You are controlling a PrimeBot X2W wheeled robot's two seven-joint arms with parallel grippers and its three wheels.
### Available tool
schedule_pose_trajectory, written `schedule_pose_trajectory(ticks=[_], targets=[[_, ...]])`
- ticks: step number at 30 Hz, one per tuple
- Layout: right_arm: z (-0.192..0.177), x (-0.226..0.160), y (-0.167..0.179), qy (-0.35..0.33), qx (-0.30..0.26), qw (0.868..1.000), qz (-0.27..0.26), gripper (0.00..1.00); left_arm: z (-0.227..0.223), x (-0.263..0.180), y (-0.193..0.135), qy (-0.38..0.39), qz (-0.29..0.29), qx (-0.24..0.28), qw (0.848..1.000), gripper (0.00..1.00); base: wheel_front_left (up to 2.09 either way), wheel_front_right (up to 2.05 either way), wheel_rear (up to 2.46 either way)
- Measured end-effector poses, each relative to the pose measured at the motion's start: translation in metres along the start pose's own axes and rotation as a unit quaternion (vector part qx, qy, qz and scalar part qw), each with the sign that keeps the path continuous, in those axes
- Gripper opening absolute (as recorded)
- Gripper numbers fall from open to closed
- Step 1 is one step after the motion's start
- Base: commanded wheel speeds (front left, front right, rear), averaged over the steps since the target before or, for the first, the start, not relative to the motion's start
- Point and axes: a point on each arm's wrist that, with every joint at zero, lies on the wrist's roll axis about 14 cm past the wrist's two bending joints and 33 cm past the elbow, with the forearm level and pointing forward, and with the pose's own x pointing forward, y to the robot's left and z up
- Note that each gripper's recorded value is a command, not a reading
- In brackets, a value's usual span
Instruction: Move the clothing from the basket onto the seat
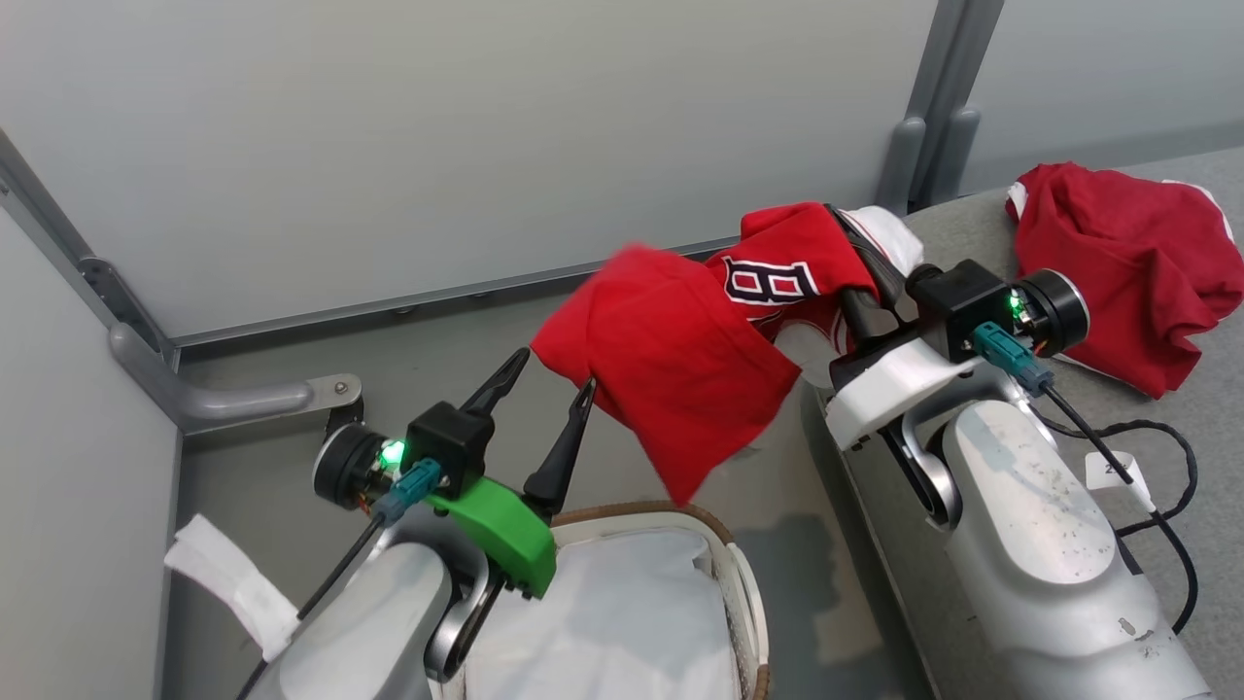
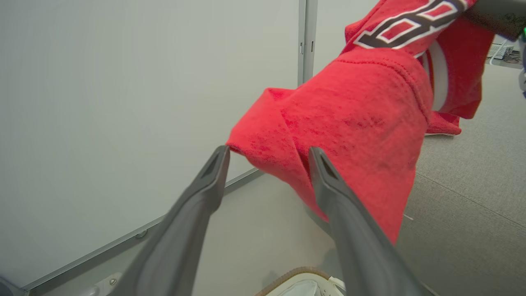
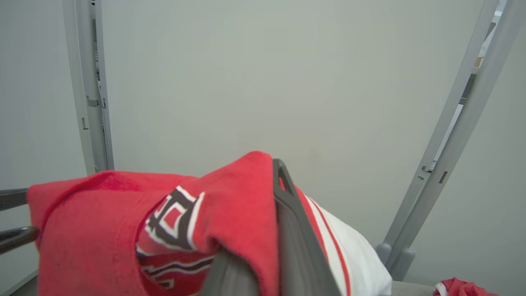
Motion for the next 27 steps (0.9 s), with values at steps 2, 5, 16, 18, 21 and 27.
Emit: schedule_pose_trajectory(ticks=[2, 5, 16, 18, 21, 27], targets=[[0.003, 0.000, -0.003, -0.005, -0.002, 1.000, -0.004, 0.00, -0.009, -0.007, 0.001, 0.004, 0.012, -0.021, 1.000, 1.00, 0.00, 0.00, 0.00], [0.005, -0.001, -0.007, -0.009, -0.004, 1.000, -0.010, 0.00, -0.025, -0.018, 0.002, 0.018, 0.026, -0.037, 0.999, 1.00, 0.00, 0.00, 0.00], [0.000, -0.009, -0.018, -0.003, -0.007, 1.000, -0.027, 0.00, -0.045, -0.035, 0.002, 0.026, 0.056, -0.078, 0.995, 1.00, 0.00, 0.00, 0.00], [-0.003, -0.012, -0.020, 0.001, -0.007, 0.999, -0.031, 0.00, -0.047, -0.036, 0.001, 0.027, 0.057, -0.083, 0.995, 1.00, 0.00, 0.00, 0.00], [-0.002, -0.014, -0.025, 0.000, -0.011, 0.999, -0.038, 0.00, -0.050, -0.035, -0.005, 0.029, 0.052, -0.086, 0.994, 1.00, 0.00, 0.00, 0.00], [-0.001, -0.022, -0.042, 0.003, -0.022, 0.998, -0.059, 0.00, -0.048, -0.022, -0.015, 0.022, 0.036, -0.097, 0.994, 1.00, 0.00, 0.00, 0.00]])
